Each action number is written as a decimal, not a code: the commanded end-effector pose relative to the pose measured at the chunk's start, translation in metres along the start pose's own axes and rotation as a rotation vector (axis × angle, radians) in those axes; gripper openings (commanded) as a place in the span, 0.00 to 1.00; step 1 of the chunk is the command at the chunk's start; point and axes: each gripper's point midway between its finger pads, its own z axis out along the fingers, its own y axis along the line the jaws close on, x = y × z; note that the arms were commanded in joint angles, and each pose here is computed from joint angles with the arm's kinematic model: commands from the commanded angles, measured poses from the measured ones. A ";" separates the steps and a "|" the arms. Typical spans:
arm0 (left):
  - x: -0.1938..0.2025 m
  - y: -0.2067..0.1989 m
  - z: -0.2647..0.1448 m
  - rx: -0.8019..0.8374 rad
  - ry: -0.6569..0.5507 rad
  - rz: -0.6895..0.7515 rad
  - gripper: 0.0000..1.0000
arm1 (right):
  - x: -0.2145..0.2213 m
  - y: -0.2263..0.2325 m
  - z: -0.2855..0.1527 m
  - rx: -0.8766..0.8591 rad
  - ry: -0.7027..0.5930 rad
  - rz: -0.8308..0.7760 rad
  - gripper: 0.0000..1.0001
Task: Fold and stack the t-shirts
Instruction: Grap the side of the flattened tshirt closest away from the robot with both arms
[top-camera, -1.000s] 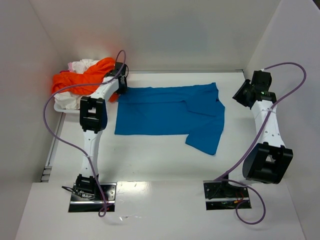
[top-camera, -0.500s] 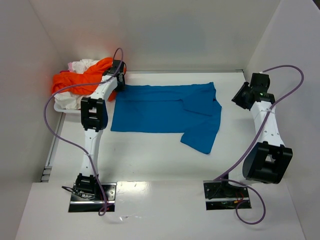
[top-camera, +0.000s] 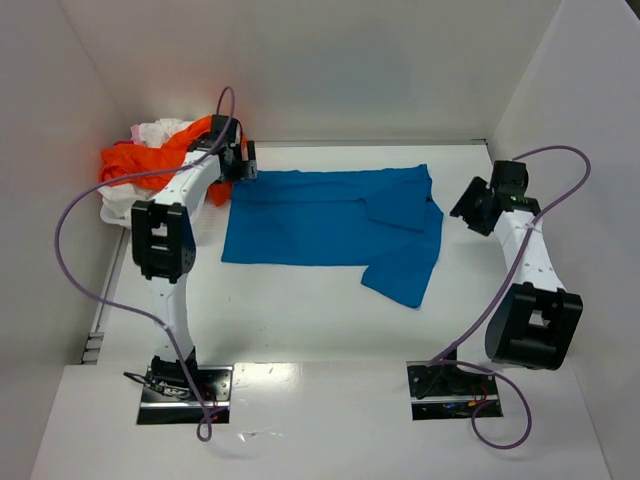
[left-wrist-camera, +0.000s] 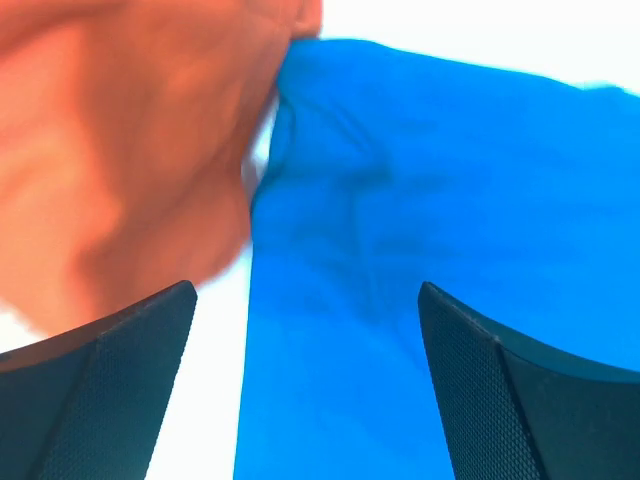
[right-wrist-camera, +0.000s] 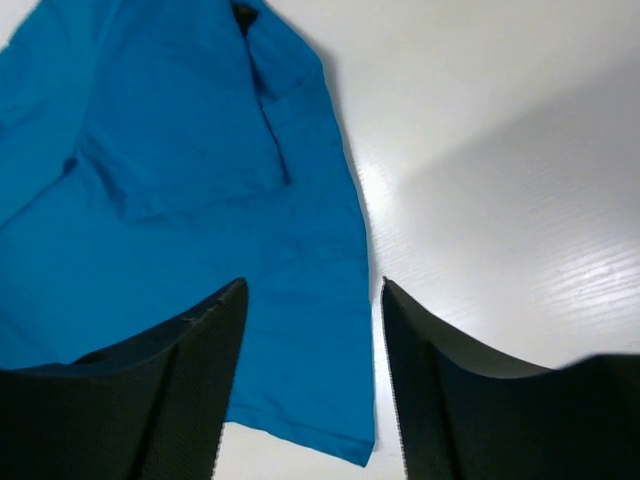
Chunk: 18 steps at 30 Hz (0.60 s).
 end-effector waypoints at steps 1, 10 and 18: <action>-0.025 -0.013 -0.064 0.051 -0.141 0.027 0.99 | -0.003 0.004 -0.010 -0.022 -0.053 -0.026 0.65; 0.060 -0.020 -0.115 0.160 -0.039 -0.002 0.99 | 0.031 0.008 0.018 0.039 0.071 -0.098 0.73; 0.125 0.007 -0.113 0.071 0.085 -0.012 0.99 | 0.064 0.006 0.041 0.154 0.222 -0.166 0.74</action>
